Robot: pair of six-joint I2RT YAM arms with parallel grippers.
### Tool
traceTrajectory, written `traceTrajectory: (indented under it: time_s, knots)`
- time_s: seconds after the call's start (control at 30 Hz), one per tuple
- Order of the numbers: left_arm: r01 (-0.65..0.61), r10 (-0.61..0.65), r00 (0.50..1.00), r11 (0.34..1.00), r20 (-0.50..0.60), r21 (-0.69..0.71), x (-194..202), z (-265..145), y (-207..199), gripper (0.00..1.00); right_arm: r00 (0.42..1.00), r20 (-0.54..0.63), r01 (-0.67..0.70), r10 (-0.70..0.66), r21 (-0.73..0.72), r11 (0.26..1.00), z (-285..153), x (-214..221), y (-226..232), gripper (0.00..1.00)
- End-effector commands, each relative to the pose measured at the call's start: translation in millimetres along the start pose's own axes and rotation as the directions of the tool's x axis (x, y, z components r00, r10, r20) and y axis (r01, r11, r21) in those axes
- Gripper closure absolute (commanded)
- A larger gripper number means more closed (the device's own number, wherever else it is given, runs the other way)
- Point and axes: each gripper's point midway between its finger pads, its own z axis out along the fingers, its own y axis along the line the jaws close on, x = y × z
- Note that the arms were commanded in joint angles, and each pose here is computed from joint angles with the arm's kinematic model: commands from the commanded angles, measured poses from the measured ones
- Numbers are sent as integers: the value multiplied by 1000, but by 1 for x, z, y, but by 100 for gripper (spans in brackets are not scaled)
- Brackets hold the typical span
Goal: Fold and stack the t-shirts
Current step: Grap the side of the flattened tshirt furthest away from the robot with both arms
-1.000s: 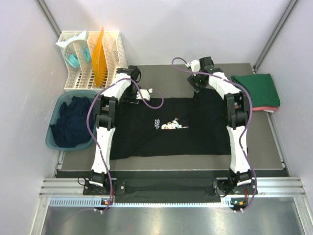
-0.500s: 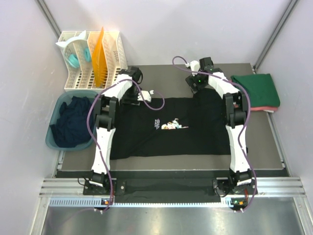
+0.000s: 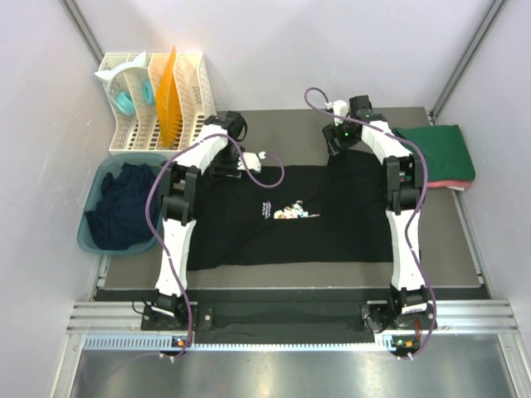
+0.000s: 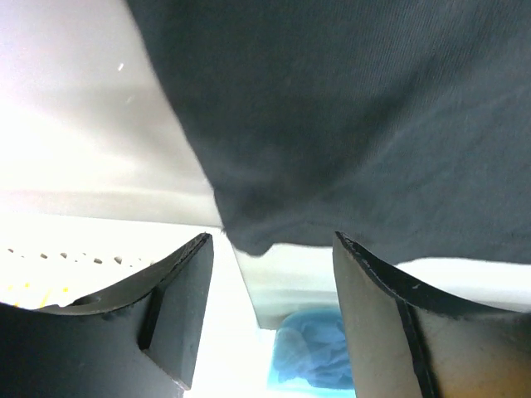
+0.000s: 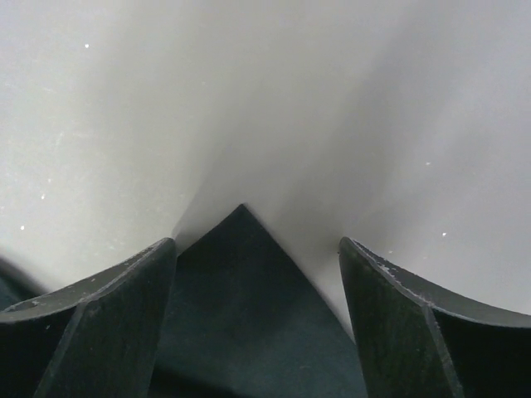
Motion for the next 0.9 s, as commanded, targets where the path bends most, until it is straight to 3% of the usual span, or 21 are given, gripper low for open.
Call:
traceTrajectory:
  time_s: [0.0,0.2,0.4,0.53,0.63,0.87]
  knots:
    - [25,-25,1000,999,-5,-46,12,-34,3,36,998,-54,-27,25,-26,999,9,22,-2,23]
    - [56,-57,998,997,-1,-54,19,-31,5,37,994,-103,-30,25,-48,998,9,36,3,34]
    - [63,-61,998,995,23,-75,15,-29,12,37,986,-166,-30,21,-52,998,7,54,10,55]
    - [64,-62,998,996,31,-69,13,-26,11,37,981,-190,-29,24,-22,999,3,62,7,88]
    - [65,-63,997,996,34,-67,12,-23,10,37,982,-186,-18,19,11,1000,-4,59,3,100]
    - [62,-59,997,997,45,-50,9,-9,4,37,992,-113,72,-53,167,983,-36,24,-23,100]
